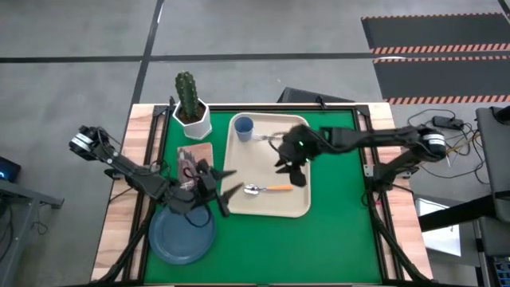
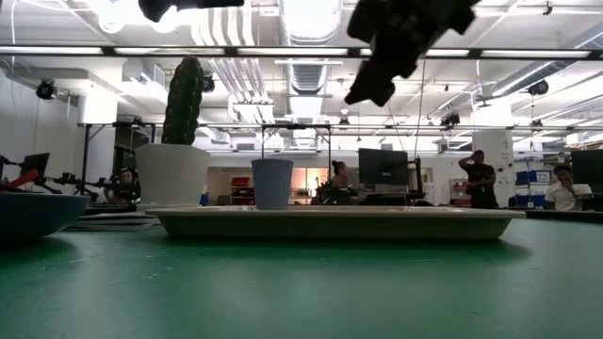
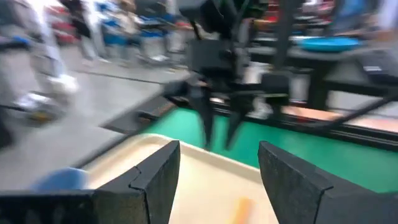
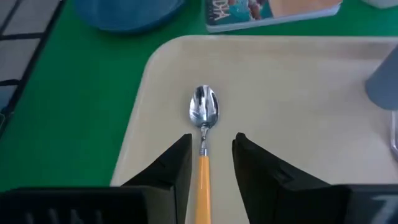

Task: Pick and place plate/cup/fork/spoon on tray
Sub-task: Put the blue plate on the white tray between the orange spoon and the light orange fork

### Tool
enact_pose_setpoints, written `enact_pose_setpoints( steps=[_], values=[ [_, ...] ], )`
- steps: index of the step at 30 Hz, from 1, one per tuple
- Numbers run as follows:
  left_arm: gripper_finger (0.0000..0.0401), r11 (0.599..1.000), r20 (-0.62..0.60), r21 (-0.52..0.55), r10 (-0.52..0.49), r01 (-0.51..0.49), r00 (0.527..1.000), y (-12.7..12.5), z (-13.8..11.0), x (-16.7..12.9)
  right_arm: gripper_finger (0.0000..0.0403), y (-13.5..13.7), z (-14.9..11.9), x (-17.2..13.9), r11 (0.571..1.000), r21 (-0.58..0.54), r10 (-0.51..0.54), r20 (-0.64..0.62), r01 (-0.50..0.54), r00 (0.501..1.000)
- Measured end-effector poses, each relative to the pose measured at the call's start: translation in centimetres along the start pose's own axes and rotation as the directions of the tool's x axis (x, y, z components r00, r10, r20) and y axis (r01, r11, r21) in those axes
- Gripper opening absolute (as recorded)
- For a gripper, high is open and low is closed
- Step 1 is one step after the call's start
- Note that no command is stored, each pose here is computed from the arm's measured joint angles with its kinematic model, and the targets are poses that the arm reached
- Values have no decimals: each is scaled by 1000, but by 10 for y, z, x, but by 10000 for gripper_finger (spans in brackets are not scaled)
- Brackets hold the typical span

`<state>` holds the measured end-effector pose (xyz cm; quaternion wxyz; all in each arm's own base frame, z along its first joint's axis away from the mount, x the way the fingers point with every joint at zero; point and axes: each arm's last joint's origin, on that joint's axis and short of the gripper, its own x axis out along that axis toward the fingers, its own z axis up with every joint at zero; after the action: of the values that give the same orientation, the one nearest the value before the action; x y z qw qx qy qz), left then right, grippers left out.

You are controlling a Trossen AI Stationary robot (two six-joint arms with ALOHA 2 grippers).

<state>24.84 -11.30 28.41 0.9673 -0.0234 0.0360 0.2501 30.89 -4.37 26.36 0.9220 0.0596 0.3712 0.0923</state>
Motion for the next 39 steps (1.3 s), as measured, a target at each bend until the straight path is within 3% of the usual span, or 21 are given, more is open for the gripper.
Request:
enact_pose_setpoints(
  steps=[4,11,18,27,34,36,39],
  values=[
    [196,992,-21,-100,-81,79,996,-14,-5,-3,97,25,-23,2,998,-55,-38,46,41,998],
    [196,967,-47,-226,-132,118,990,-32,-16,-8,88,53,-55,0,990,-140,14,162,9,987],
    [196,962,-66,-247,-134,114,989,-47,-23,0,84,60,-76,-17,977,-210,48,320,21,946],
    [196,934,-63,-308,-208,179,976,-57,-10,1,77,64,-94,-43,967,-251,66,422,46,904],
    [196,867,-168,-464,-288,183,943,-70,-4,5,79,66,-105,-49,972,-231,73,437,33,896],
    [196,821,-223,-533,-369,204,902,-80,-8,8,77,66,-107,-48,972,-232,75,431,31,899],
    [196,729,-338,-657,-511,190,790,-98,-18,15,75,65,-110,-45,970,-240,72,420,34,905]
  ],
)
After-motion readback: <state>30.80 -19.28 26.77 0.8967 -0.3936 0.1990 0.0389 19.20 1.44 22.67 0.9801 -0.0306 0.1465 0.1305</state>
